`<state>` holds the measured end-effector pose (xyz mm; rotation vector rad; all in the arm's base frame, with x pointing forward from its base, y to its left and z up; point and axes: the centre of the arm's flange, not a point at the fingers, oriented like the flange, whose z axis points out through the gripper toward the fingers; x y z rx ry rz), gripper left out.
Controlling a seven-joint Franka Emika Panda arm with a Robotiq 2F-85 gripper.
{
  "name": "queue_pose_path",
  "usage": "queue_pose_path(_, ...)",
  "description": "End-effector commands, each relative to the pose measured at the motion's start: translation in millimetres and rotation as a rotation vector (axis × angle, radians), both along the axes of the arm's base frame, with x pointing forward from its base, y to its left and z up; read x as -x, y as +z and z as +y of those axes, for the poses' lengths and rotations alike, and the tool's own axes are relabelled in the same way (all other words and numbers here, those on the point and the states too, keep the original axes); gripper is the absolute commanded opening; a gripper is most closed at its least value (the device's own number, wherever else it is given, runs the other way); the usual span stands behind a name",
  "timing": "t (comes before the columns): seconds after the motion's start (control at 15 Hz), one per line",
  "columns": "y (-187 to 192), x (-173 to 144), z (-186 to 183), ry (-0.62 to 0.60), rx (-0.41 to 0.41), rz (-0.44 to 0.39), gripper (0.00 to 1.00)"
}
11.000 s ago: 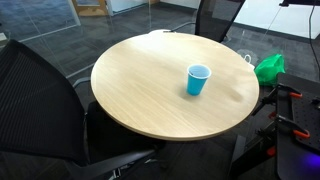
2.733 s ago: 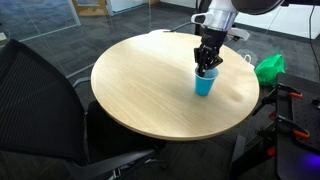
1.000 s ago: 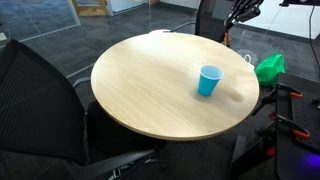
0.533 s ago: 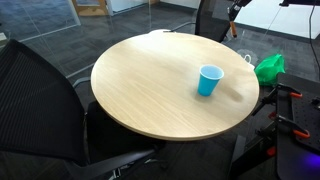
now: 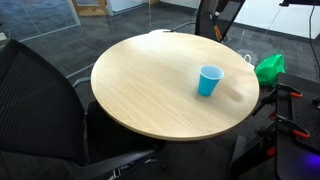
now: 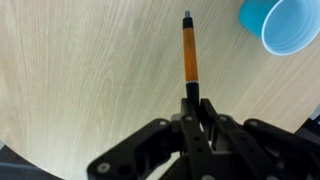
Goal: Pick up pen from cup and put it on the table.
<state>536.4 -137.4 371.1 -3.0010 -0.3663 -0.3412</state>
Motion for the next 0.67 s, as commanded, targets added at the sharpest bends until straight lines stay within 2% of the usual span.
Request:
queue_pose_path(0.0, -23, -51, -3, -0.113, -0.005, 0.061, 0.03)
queue_pose_path(0.33, -64, -89, -6, -0.232, 0.009, 0.135, 0.03)
queue_pose_path(0.6, -95, -109, -11, -0.283, 0.017, 0.189, 0.03)
